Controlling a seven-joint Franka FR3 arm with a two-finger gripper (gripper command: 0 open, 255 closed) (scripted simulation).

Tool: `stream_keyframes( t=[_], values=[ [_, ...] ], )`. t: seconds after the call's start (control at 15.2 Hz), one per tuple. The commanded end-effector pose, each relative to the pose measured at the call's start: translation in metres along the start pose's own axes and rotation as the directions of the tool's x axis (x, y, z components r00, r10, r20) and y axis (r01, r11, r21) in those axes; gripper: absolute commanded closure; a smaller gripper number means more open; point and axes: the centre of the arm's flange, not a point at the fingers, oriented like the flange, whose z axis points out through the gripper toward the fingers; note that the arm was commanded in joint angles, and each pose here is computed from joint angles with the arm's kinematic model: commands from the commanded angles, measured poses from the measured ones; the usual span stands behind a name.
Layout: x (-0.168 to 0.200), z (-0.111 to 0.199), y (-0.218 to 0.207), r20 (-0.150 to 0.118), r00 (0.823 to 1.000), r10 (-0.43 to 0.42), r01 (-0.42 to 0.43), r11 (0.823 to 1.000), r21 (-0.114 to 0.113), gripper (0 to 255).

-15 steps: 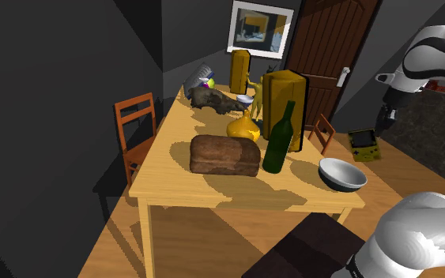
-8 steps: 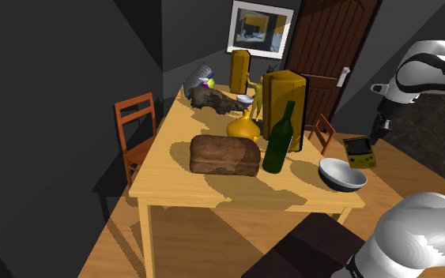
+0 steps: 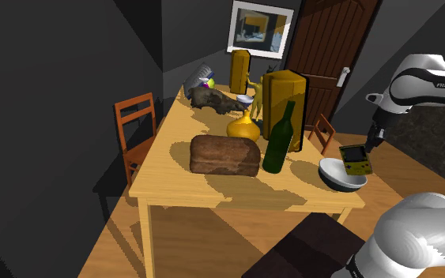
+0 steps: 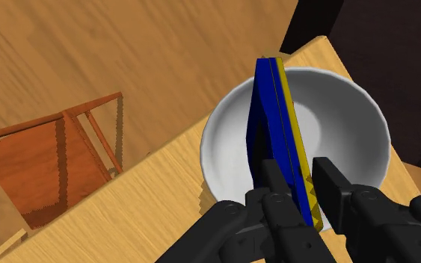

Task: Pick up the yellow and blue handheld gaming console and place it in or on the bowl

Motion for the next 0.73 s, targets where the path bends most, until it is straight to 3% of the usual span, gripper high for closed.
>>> stream_keyframes(
  t=[0.0, 0.26, 0.33, 0.66],
  values=[
    [0.0002, 0.0008, 0.0, 0.0, 1.0, 0.0, 0.0, 1.0, -0.001, 255],
    [0.0002, 0.0008, 0.0, 0.0, 1.0, 0.0, 0.0, 1.0, -0.001, 255],
    [0.0002, 0.0008, 0.0, 0.0, 1.0, 0.0, 0.0, 1.0, -0.001, 0],
    [0.0002, 0.0008, 0.0, 0.0, 1.0, 0.0, 0.0, 1.0, 0.0, 0]
  ],
)
